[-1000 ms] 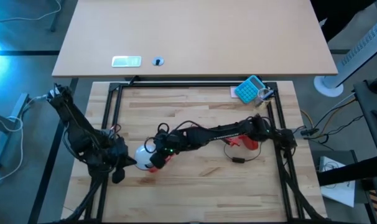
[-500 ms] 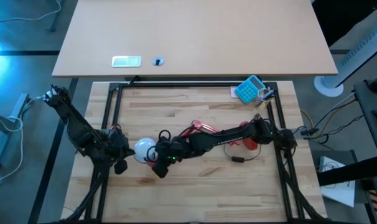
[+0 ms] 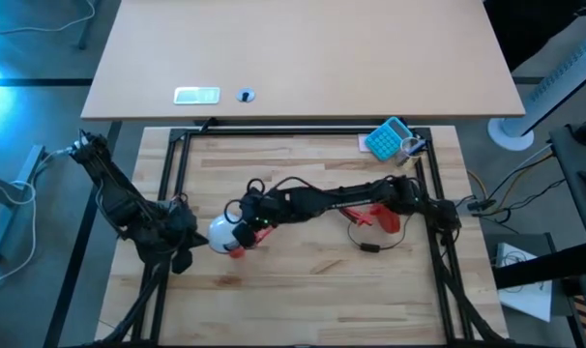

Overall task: Screw lightbulb
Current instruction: Insert the lightbulb into the orange desk lamp

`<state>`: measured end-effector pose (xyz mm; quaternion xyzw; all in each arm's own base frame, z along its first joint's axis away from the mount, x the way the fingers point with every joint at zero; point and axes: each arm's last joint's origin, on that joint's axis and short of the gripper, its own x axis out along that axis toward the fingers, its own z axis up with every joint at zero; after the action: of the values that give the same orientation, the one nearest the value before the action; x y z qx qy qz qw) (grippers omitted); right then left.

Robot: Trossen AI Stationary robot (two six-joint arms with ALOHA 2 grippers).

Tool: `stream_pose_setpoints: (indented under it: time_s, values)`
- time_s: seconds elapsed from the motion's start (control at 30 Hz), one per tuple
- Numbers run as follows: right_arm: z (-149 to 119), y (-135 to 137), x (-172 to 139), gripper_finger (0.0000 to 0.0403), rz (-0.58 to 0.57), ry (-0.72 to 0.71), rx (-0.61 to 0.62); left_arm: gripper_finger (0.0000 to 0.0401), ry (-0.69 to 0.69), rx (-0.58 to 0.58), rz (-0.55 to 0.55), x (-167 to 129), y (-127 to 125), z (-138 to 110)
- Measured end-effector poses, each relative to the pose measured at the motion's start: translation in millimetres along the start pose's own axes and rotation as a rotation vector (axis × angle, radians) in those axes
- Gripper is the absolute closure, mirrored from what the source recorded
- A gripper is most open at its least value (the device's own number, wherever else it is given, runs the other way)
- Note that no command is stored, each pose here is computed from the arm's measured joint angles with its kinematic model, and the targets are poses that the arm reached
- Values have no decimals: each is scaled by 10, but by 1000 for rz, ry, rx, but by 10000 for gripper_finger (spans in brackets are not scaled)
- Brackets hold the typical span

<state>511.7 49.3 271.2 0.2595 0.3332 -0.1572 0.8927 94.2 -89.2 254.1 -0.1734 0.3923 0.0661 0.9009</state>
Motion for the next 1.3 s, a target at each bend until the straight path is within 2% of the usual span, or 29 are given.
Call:
stream_pose_setpoints:
  time_s: [0.13,0.47,0.7,0.87,1.03,1.2,1.3]
  values:
    - [61,-14,47,403,42,-28,17,401,-11,3,14,11,2,-1]
    - [-23,63,32,403,57,4,21,401,-64,8,103,79,98,-26]
    - [-109,244,-128,403,124,37,22,401,-114,-50,180,170,229,-99]
    - [-101,312,-328,403,131,44,23,401,-118,-66,184,127,281,-96]
    - [-92,336,-540,403,114,60,25,401,-41,-54,90,31,273,-65]
    - [-211,559,-704,403,196,54,-63,401,16,12,-118,-37,152,0]
    - [-332,696,-739,403,248,73,-100,401,20,43,-125,-20,144,-8]
